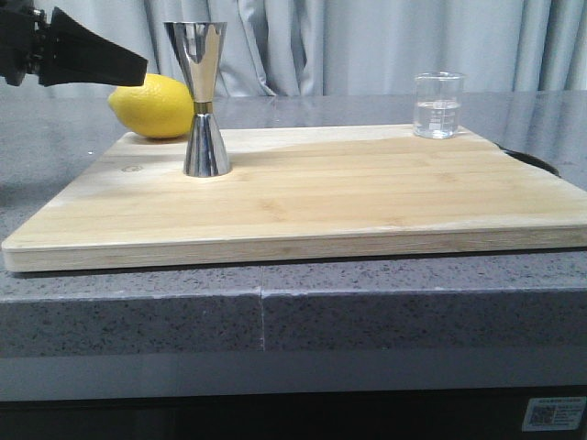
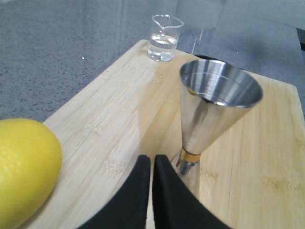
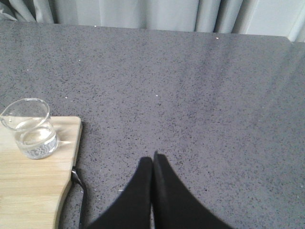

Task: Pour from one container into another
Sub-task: 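Move the left gripper toward the steel jigger on the board, then close the left gripper on the jigger's waist and lift it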

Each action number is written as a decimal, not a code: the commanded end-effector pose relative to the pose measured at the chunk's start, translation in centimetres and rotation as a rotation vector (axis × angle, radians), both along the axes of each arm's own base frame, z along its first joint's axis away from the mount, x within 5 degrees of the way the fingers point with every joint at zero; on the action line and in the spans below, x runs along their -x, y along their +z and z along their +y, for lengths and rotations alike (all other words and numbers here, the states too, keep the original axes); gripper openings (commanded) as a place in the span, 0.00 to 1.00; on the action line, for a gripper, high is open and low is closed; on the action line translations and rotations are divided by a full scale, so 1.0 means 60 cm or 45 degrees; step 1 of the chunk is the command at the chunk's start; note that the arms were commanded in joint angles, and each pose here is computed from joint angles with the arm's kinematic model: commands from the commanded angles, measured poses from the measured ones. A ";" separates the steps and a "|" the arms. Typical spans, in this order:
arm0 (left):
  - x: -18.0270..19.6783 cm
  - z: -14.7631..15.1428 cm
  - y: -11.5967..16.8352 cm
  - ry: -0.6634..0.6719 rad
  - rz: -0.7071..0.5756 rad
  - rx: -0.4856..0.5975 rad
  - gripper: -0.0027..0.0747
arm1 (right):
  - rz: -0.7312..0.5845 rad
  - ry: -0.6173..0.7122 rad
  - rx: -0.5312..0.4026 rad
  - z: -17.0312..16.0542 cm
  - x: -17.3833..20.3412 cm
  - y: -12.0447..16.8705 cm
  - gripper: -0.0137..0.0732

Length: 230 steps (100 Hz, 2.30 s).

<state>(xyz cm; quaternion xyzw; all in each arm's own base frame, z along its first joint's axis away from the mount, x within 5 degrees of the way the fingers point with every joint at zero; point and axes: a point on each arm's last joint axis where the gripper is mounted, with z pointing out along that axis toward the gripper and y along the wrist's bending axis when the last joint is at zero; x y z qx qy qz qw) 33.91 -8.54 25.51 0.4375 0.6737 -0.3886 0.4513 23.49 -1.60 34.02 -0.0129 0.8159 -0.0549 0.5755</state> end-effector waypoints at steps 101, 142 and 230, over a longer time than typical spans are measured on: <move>0.009 -0.010 0.052 -0.056 -0.094 0.164 0.69 | -0.163 0.016 0.053 0.000 0.000 0.034 0.83; 0.019 -0.045 0.053 -0.137 -0.142 0.158 0.69 | -0.163 0.016 0.053 0.000 0.000 0.034 0.83; 0.017 -0.078 -0.015 -0.110 -0.037 0.288 0.69 | -0.162 0.016 0.053 0.000 0.000 0.034 0.83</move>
